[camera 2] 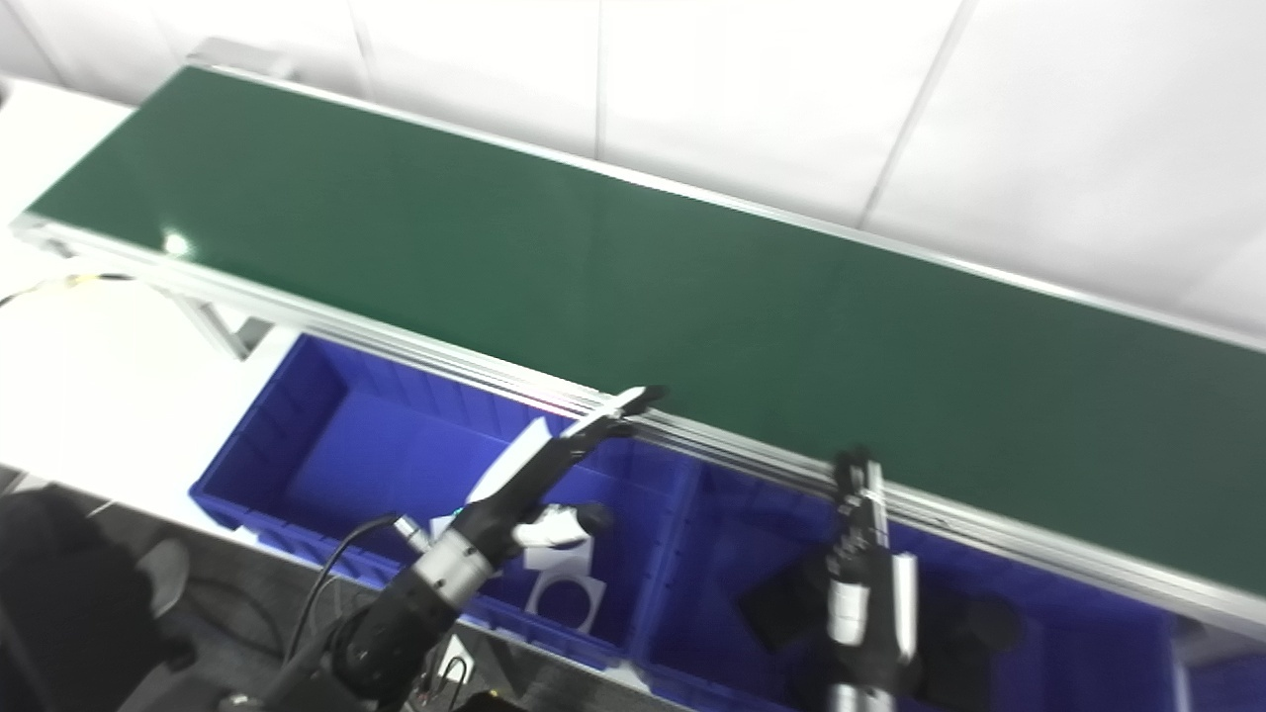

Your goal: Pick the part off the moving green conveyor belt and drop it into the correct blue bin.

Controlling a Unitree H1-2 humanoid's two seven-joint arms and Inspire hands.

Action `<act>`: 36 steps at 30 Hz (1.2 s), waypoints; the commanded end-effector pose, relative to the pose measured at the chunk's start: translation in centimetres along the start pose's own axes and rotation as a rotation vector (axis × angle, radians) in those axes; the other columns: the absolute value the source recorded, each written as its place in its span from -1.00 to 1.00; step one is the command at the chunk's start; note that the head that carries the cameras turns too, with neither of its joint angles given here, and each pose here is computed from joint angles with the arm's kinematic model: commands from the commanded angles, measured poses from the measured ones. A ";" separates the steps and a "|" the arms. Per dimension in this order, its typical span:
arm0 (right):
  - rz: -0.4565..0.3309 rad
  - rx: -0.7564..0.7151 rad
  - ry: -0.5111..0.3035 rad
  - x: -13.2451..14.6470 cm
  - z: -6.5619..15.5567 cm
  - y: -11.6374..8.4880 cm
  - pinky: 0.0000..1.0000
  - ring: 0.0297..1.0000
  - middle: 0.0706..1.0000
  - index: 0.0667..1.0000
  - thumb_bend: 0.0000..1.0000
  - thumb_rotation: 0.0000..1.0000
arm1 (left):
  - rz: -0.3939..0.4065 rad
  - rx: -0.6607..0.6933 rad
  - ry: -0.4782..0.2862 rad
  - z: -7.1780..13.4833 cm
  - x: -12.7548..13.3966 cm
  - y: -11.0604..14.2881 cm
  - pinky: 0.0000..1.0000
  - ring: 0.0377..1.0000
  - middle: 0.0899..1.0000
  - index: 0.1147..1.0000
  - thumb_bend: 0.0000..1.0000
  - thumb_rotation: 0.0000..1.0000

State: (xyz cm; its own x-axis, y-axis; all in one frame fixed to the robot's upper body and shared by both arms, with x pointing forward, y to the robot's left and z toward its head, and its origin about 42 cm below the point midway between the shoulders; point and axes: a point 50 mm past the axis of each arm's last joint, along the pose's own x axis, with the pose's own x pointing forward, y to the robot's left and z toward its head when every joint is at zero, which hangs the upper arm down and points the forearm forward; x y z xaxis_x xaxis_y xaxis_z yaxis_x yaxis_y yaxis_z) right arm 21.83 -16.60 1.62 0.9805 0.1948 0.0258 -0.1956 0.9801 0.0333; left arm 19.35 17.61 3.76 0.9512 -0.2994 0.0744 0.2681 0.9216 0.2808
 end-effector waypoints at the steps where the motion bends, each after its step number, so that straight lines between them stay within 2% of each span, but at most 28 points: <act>1: -0.003 -0.013 -0.043 0.2 0.5 1.3 0.91 0.91 0.89 0.95 0.80 1.00 | 0.055 -0.045 -0.028 -0.2 0.4 0.7 0.82 0.93 0.96 0.86 0.52 1.00; 9: -0.011 -0.049 0.008 -0.1 -0.9 2.6 0.98 0.94 0.91 0.92 0.74 1.00 | 0.005 -0.088 0.056 -2.7 0.5 0.2 0.92 0.99 1.00 0.90 0.57 1.00; 16: -0.013 -0.058 0.045 -0.2 -1.9 2.2 0.98 0.96 0.92 0.91 0.71 1.00 | 0.001 -0.111 0.070 -3.2 1.3 -0.9 0.95 1.00 0.99 0.89 0.66 1.00; 27: -0.040 -0.103 0.051 0.1 -2.2 1.0 0.99 0.94 0.93 0.94 0.70 1.00 | 0.119 -0.165 0.071 -2.7 1.9 -2.0 0.91 0.99 1.00 0.87 0.70 1.00; 36: -0.042 -0.110 0.024 -0.3 -1.5 0.9 0.98 0.95 0.94 0.95 0.68 1.00 | 0.130 -0.170 0.059 -2.2 1.5 -2.2 0.94 1.00 1.00 0.96 0.63 1.00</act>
State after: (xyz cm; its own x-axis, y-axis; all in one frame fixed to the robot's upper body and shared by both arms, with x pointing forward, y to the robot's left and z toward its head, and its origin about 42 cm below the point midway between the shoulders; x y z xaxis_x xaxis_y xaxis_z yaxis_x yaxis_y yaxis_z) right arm 20.85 -15.88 -1.05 0.9858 0.1516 -0.0716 -0.1573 0.9841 -0.0827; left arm 19.80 15.89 -0.20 0.9829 -0.1799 -0.0384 0.1832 0.9758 0.1194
